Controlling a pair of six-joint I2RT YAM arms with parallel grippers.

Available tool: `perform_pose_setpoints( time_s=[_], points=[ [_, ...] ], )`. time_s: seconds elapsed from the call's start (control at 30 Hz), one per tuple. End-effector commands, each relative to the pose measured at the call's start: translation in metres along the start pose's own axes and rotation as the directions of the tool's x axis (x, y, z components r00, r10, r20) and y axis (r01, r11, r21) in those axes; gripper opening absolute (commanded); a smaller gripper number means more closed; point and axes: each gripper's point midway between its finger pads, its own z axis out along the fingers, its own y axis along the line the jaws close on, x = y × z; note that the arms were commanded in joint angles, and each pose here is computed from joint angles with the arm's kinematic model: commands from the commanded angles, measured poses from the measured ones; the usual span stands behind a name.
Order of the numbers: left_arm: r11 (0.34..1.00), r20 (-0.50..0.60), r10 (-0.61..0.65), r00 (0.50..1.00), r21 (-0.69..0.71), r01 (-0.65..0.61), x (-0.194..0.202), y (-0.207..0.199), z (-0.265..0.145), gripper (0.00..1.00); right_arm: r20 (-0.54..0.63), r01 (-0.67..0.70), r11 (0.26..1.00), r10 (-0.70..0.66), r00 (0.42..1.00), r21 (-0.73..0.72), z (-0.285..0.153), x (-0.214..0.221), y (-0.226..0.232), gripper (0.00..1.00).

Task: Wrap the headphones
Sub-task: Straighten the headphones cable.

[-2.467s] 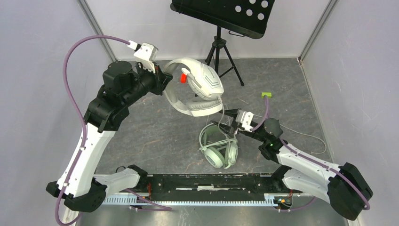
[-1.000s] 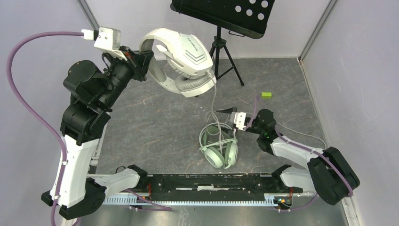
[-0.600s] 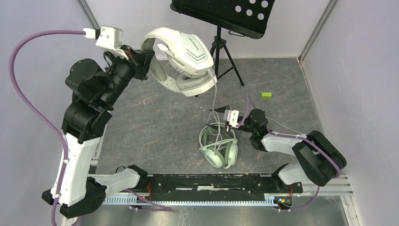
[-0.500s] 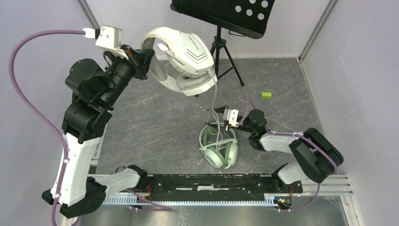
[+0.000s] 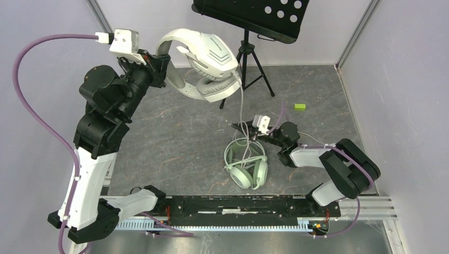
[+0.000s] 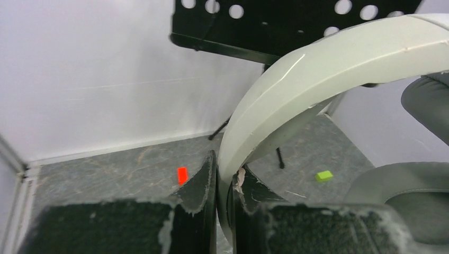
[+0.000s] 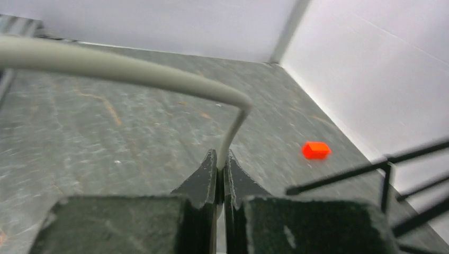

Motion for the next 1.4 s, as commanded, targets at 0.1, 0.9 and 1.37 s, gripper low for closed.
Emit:
perform_pose_setpoints(
  time_s=[0.1, 0.9, 1.37],
  points=[
    [0.947, 0.147, 0.115, 0.982, -0.314, -0.063, -0.056, 0.056, -0.016, 0.02, -0.116, 0.070, 0.852, -0.011, 0.993, 0.519, -0.095, -0.007, -0.135, 0.00],
    [0.676, -0.063, 0.320, 0.945, -0.683, -0.275, -0.045, 0.144, -0.023, 0.02, -0.266, 0.483, -0.350, 0.515, 0.815, 0.803, -0.497, -0.044, -0.203, 0.00],
    [0.549, -0.112, 0.219, 0.969, -0.807, -0.218, -0.045, 0.211, -0.055, 0.02, -0.189, 0.489, -0.445, 0.564, 0.804, 0.750, -0.525, -0.029, -0.187, 0.00]
  ],
)
